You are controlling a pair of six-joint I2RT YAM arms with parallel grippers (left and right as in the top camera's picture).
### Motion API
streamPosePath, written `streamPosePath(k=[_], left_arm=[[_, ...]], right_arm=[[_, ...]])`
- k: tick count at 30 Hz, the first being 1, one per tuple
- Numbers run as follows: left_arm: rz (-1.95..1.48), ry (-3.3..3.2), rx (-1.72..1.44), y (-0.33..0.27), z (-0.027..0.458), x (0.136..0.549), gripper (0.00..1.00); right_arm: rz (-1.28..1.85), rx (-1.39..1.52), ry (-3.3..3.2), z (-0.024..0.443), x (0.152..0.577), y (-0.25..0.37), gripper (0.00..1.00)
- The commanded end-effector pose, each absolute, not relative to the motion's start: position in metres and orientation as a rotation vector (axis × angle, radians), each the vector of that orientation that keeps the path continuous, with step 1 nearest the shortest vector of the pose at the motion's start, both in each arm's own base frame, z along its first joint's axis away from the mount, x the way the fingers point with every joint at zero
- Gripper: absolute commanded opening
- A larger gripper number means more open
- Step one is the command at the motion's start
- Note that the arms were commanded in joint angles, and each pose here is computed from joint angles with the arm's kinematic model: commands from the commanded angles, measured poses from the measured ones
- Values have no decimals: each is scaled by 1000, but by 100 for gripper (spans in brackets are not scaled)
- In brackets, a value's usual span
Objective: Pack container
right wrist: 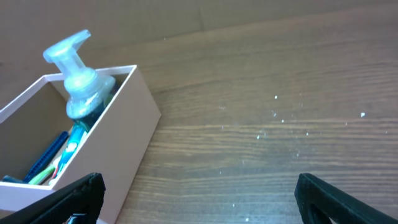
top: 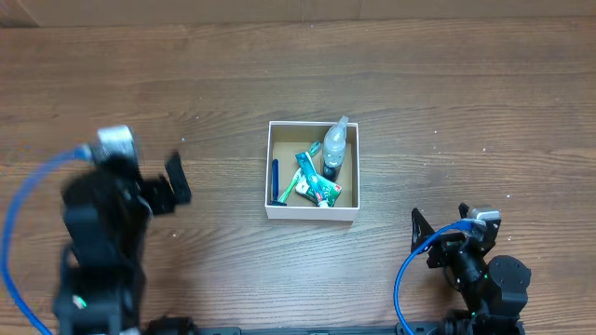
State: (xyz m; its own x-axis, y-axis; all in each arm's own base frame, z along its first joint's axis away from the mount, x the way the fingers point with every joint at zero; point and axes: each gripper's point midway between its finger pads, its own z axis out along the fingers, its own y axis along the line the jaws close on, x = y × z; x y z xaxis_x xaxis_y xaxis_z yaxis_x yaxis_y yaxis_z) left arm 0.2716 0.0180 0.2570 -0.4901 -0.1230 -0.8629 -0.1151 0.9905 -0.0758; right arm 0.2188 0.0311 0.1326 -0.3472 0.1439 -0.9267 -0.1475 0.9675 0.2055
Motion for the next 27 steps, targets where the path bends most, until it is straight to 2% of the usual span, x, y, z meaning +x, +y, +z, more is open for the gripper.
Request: streamPosePath(k=[1, 8, 27], left_arm=[[-70, 2089, -104, 4, 189, 241, 100], [-193, 2084, -38, -17, 94, 217, 100], [-195, 2015, -25, -18, 104, 219, 100]], right_arm=[[310, -12, 1899, 132, 218, 33, 100], [310, -12, 1899, 132, 218, 33, 100], [310, -13, 1899, 132, 218, 34, 100]])
